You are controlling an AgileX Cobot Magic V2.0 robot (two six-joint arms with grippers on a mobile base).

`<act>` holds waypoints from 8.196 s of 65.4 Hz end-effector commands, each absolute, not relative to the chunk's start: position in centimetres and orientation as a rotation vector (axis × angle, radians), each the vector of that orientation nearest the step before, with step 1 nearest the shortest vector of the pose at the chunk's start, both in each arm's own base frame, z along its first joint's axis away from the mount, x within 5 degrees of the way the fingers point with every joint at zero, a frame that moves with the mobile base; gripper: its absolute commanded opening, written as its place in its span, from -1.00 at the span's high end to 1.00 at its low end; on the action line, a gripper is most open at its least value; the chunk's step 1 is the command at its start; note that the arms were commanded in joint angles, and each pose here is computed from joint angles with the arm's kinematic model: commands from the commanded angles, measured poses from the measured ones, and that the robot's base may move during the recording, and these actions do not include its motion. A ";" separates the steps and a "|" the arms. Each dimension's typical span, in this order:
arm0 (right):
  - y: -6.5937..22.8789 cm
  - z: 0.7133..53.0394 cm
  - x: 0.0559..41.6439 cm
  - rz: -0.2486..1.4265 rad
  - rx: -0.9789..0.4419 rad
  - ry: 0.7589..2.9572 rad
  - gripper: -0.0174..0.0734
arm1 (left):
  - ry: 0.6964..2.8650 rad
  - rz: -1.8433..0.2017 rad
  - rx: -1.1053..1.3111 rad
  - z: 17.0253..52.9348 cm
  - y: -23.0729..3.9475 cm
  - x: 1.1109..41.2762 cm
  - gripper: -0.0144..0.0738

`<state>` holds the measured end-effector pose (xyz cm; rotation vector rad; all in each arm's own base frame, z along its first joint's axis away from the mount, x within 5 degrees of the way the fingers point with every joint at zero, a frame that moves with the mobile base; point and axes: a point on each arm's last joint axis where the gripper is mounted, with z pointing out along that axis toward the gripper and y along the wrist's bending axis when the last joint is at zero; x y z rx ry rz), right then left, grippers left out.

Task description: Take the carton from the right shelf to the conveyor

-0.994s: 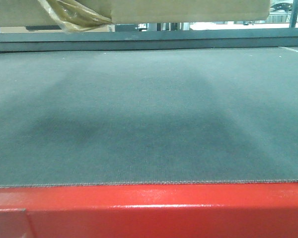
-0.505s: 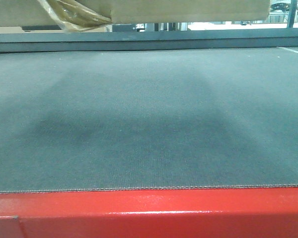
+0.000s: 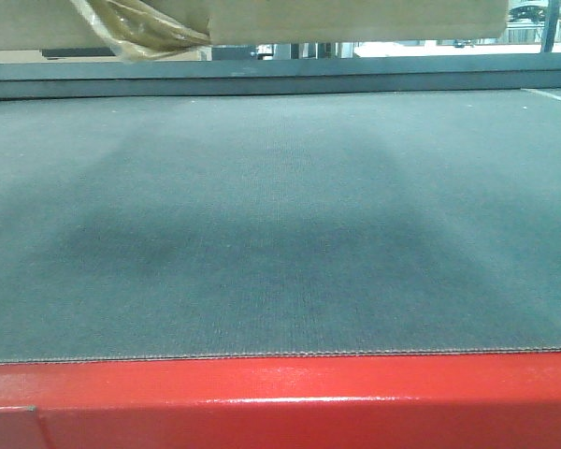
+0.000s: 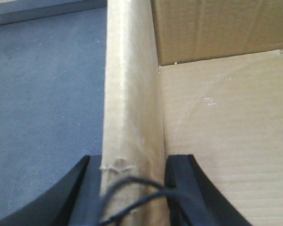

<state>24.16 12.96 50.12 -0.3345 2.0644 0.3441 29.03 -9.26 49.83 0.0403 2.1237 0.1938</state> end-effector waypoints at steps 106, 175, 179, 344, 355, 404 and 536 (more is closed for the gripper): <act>14.8 36.1 38.4 0.166 -0.286 2.407 0.50 | 2.444 0.138 0.198 37.0 -15.3 39.1 0.47; 5.4 45.2 28.4 0.000 -0.109 2.200 0.78 | 2.151 0.083 -0.073 48.9 -0.4 28.5 0.69; 3.9 43.9 27.8 -0.021 -0.058 2.220 0.78 | 2.151 0.081 -0.077 47.6 0.4 27.9 0.67; -0.1 30.9 3.1 0.071 -0.027 1.478 0.78 | 1.532 0.089 -0.013 20.9 0.4 5.6 0.68; -0.1 31.0 3.1 0.072 -0.028 1.476 0.78 | 1.529 0.094 -0.008 20.9 0.4 5.6 0.68; -0.2 30.9 3.1 0.053 -0.036 1.481 0.78 | 1.520 0.094 -0.008 21.0 0.4 5.6 0.68; 0.1 20.8 5.6 -0.025 -0.051 1.541 0.78 | 1.520 0.094 -0.008 21.0 0.4 5.6 0.68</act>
